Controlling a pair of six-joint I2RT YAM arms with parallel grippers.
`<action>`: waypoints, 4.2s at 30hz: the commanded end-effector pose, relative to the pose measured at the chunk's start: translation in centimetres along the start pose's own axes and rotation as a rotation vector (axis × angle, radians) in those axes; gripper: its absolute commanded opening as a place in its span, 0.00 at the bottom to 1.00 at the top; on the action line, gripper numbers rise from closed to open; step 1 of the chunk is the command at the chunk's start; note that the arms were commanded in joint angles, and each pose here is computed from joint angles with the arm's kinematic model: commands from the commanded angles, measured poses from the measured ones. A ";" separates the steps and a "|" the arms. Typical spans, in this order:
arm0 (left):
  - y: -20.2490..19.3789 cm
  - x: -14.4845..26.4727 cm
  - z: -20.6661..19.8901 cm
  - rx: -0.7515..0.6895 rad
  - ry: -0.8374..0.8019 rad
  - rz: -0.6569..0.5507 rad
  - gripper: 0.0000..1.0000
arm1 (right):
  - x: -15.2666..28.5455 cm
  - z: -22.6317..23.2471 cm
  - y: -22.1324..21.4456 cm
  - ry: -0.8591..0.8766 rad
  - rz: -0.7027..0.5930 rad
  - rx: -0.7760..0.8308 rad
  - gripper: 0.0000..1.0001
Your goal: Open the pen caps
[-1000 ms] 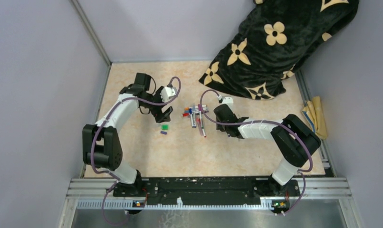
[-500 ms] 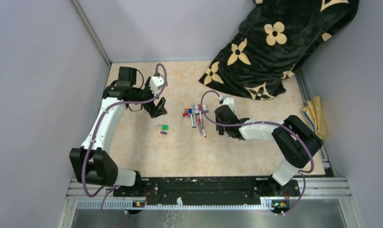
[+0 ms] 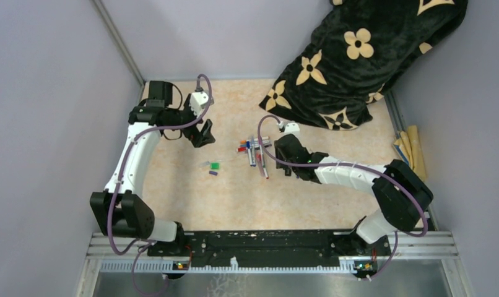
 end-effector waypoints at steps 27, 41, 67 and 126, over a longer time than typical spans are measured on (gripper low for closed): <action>-2.7 0.6 -0.8 0.091 -0.006 0.022 0.99 | -8.4 7.3 1.7 0.163 0.157 0.006 0.29; -3.5 0.1 -1.6 0.097 -0.053 0.031 0.97 | -8.7 7.8 3.5 0.193 0.149 0.016 0.25; -3.3 -0.2 -3.3 -0.022 -0.177 -0.050 0.97 | -3.1 9.4 8.2 0.386 0.113 0.030 0.00; -1.7 -2.8 -8.2 -1.108 -0.086 0.056 0.00 | 8.6 16.5 2.9 1.130 0.639 -0.011 0.00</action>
Point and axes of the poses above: each gripper's point midway between its finger pads, its own x axis back along the fingers, its own z axis along the line the jaws close on, y = z × x, the point moved 5 cm from there along x, back along the fingers, and after that the axes turned 11 degrees about -x, right-handed, at the moved point
